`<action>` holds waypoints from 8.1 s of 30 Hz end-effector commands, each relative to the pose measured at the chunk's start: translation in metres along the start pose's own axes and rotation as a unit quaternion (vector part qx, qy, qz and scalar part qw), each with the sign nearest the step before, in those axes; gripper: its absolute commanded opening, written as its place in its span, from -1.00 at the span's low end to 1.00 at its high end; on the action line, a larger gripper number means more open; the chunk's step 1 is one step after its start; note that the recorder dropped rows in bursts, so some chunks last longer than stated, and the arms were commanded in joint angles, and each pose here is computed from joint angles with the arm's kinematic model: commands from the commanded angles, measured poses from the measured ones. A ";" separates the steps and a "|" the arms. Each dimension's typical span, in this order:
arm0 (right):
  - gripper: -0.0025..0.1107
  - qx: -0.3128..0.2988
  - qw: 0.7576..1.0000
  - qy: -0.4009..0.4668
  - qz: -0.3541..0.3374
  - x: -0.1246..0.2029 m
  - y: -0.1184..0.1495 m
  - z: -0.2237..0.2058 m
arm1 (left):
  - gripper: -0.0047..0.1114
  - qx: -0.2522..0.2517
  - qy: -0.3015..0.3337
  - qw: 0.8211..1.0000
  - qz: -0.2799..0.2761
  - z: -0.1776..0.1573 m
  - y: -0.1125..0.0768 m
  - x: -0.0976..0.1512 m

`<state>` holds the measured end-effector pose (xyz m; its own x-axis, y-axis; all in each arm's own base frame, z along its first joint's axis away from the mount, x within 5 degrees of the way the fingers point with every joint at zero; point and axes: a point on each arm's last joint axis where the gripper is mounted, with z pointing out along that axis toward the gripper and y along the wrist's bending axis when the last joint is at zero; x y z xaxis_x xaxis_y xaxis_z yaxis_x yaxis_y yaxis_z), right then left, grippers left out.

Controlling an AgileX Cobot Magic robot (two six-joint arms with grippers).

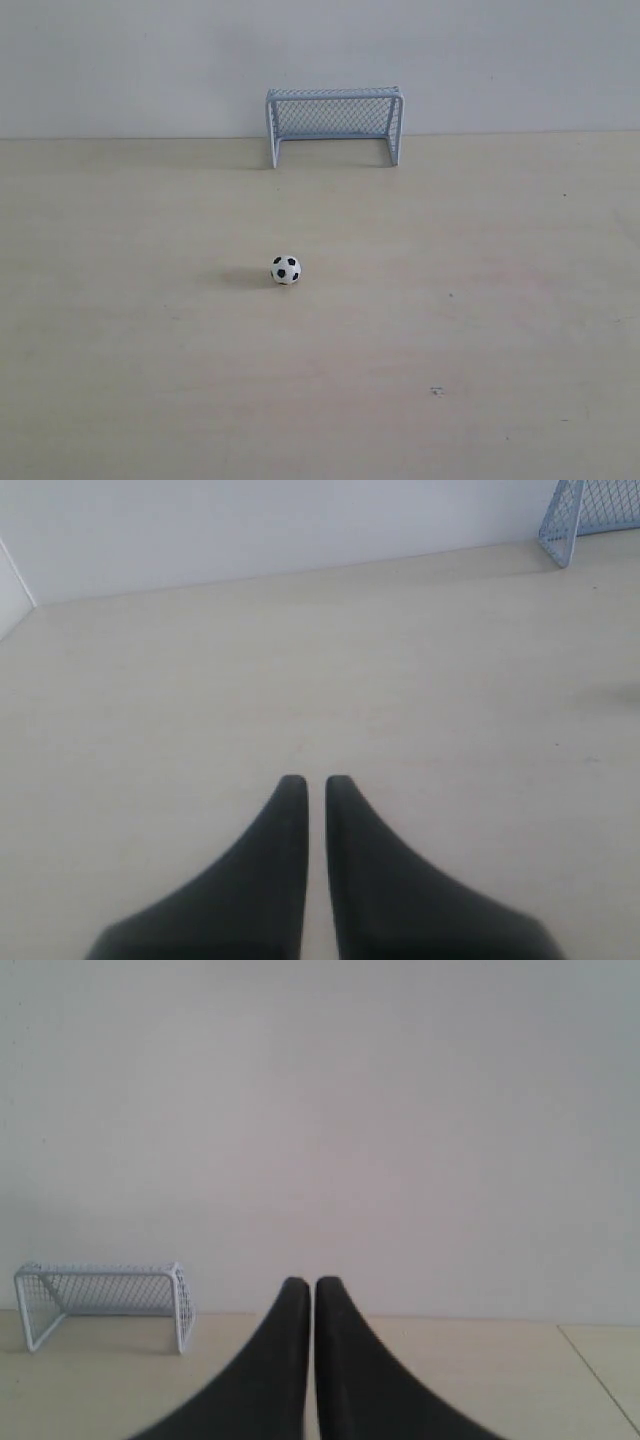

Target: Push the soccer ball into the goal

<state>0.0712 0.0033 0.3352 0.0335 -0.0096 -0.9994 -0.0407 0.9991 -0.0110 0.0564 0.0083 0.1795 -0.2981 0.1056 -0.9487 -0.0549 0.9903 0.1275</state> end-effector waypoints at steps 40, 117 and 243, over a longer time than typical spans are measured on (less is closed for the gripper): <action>-0.96 -0.189 0.943 0.267 -0.055 -0.007 0.027 0.104 | -0.81 0.004 -0.002 1.000 -0.003 0.000 0.000 -0.002; -0.96 -0.463 0.663 0.532 -0.252 0.093 0.251 0.257 | -0.81 0.004 -0.002 1.000 -0.003 0.000 0.000 -0.002; -0.96 -0.464 0.610 0.547 -0.337 0.192 0.312 0.313 | -0.81 0.004 -0.002 1.000 -0.003 0.000 0.000 -0.002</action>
<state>0.3779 0.3255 0.1463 -0.2971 -0.9405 -0.1647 -0.9548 0.2927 0.0510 0.0564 0.0083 0.1795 -0.2981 0.1056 -0.9487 -0.0549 0.9903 0.1275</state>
